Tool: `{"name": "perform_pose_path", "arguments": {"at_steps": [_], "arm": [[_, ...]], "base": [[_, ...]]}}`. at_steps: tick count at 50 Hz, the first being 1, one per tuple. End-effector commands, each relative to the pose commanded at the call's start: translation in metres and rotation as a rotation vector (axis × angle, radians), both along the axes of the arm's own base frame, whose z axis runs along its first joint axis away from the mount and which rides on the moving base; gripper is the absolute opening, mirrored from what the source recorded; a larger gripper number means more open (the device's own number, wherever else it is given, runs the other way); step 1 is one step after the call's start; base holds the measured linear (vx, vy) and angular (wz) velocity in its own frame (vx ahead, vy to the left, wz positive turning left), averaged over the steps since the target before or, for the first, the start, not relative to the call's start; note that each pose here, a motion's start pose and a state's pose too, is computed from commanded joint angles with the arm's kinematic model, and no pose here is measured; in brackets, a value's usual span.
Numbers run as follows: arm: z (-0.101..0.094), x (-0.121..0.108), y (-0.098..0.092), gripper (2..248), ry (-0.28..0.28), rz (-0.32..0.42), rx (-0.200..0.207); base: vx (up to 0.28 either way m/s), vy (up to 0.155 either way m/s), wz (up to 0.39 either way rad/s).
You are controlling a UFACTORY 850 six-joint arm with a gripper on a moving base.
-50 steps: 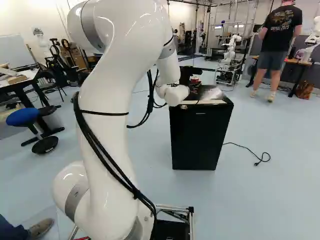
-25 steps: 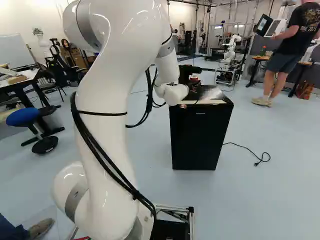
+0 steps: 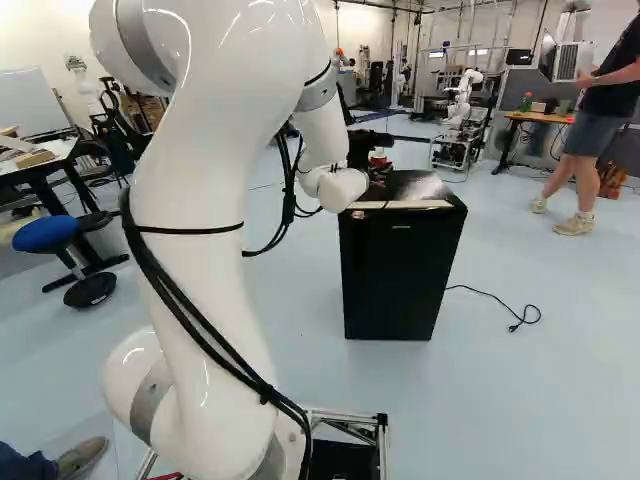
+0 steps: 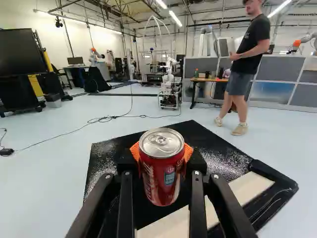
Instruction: Grab a drink from the fridge
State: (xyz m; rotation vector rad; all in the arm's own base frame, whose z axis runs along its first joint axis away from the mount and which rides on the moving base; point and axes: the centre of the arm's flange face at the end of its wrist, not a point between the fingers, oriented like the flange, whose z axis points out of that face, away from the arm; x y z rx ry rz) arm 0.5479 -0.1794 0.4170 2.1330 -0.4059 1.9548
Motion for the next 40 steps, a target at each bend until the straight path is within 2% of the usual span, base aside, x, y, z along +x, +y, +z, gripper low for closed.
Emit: {"name": "perform_pose_path", "arguments": {"at_steps": [21,40], "arm": [[0.003,-0.038,0.041,99,0.039,0.059,0.008],[0.0,-0.09,0.086,99,0.087,0.131,0.015]], "base": [[0.0,0.0,0.0],[0.0,0.0,0.0]]}}
